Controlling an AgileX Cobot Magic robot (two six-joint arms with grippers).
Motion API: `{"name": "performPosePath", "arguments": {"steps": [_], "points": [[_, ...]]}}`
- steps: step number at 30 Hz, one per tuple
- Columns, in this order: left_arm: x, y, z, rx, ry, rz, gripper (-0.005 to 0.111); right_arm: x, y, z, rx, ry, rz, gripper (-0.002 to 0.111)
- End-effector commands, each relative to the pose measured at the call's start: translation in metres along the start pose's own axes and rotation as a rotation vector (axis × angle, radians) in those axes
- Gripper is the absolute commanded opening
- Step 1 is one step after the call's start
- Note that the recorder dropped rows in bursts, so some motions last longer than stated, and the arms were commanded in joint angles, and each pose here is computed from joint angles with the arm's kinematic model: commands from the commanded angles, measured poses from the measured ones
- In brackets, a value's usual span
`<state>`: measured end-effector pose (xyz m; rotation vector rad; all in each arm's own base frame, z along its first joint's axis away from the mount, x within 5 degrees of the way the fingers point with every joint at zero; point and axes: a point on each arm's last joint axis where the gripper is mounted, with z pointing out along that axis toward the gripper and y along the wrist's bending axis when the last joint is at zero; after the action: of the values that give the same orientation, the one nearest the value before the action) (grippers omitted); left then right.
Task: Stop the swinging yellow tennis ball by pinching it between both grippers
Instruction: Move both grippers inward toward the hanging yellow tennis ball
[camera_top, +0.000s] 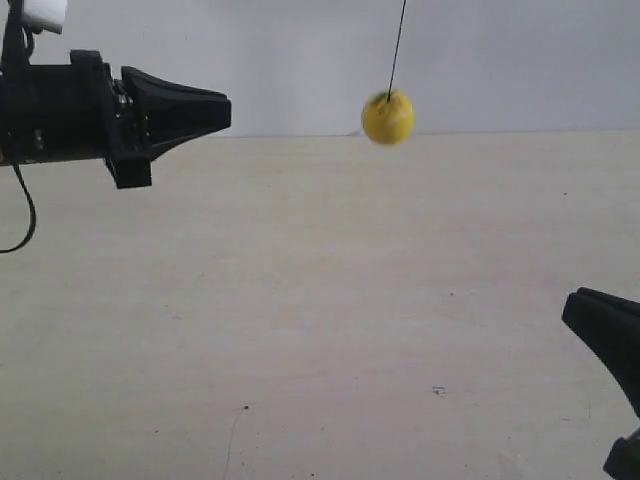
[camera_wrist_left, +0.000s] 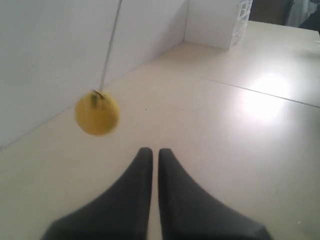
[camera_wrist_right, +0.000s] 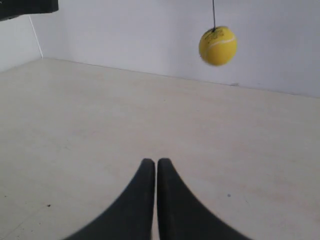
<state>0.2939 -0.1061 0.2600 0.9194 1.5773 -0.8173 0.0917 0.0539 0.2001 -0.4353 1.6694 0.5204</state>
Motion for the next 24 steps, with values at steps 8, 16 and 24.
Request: {"name": "performPosePath", "arguments": {"steps": [8, 16, 24], "points": [[0.022, 0.025, 0.021, -0.031, -0.001, 0.003, 0.005, -0.033, -0.015, 0.002, 0.15, -0.16, -0.014, 0.0], [0.013, 0.023, 0.023, 0.034, -0.024, 0.029, 0.005, -0.087, -0.041, 0.036, 0.261, -0.185, -0.038, 0.0], [0.011, 0.018, 0.031, 0.06, -0.013, 0.098, 0.005, -0.037, -0.072, 0.073, 0.387, -0.045, -0.106, 0.0]]}}
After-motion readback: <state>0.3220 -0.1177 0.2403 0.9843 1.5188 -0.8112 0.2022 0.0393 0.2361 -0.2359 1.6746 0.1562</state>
